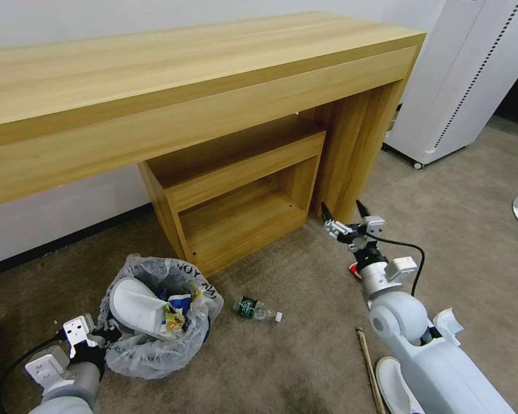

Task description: Pick up the trash bin and place the garbage on the floor into it.

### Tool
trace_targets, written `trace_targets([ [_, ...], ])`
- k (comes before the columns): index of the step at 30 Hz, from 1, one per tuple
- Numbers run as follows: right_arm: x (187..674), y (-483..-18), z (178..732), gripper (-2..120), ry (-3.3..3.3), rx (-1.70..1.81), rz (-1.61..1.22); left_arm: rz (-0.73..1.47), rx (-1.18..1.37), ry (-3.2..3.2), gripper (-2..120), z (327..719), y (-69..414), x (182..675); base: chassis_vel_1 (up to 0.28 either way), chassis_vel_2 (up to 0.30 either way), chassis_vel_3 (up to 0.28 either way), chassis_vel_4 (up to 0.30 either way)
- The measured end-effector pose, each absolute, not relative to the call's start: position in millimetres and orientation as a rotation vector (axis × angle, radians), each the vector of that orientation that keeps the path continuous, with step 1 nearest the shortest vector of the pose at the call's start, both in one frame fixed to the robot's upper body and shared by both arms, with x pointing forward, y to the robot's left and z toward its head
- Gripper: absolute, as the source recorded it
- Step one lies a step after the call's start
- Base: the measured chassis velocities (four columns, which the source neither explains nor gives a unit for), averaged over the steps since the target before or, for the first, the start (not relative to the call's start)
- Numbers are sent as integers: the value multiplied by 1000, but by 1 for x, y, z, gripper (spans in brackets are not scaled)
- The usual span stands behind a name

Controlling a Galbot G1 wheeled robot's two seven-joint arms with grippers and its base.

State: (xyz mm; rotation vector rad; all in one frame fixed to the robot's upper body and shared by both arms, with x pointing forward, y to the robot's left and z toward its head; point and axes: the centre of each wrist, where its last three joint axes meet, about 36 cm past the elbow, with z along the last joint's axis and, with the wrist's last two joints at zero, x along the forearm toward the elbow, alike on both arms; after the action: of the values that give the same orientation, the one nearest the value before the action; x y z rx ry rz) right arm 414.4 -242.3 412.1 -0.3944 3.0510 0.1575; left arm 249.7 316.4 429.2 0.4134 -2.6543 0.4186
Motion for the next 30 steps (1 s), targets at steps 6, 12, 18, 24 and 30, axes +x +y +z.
trace_targets([
  [6, 414, -216, 388, 100, 3607, -626, 137, 420, 416, -2655, 1, 428, 317, 252, 0, 0, 0, 0],
  [12, 431, -199, 378, 100, 3847, -749, -17, 430, 412, -2658, 1, 428, 317, 258, 0, 0, 0, 0],
  [18, 448, -206, 363, 100, 3997, -719, -233, 441, 362, -2642, 1, 418, 318, 280, 0, 0, 0, 0],
  [24, 473, -206, 348, 100, 3988, -821, -448, 450, 366, -2635, 1, 415, 318, 281, 0, 0, 0, 0],
  [30, 489, -199, 334, 100, 3864, -1030, -588, 463, 371, -2639, 1, 416, 316, 280, 0, 0, 0, 0],
])
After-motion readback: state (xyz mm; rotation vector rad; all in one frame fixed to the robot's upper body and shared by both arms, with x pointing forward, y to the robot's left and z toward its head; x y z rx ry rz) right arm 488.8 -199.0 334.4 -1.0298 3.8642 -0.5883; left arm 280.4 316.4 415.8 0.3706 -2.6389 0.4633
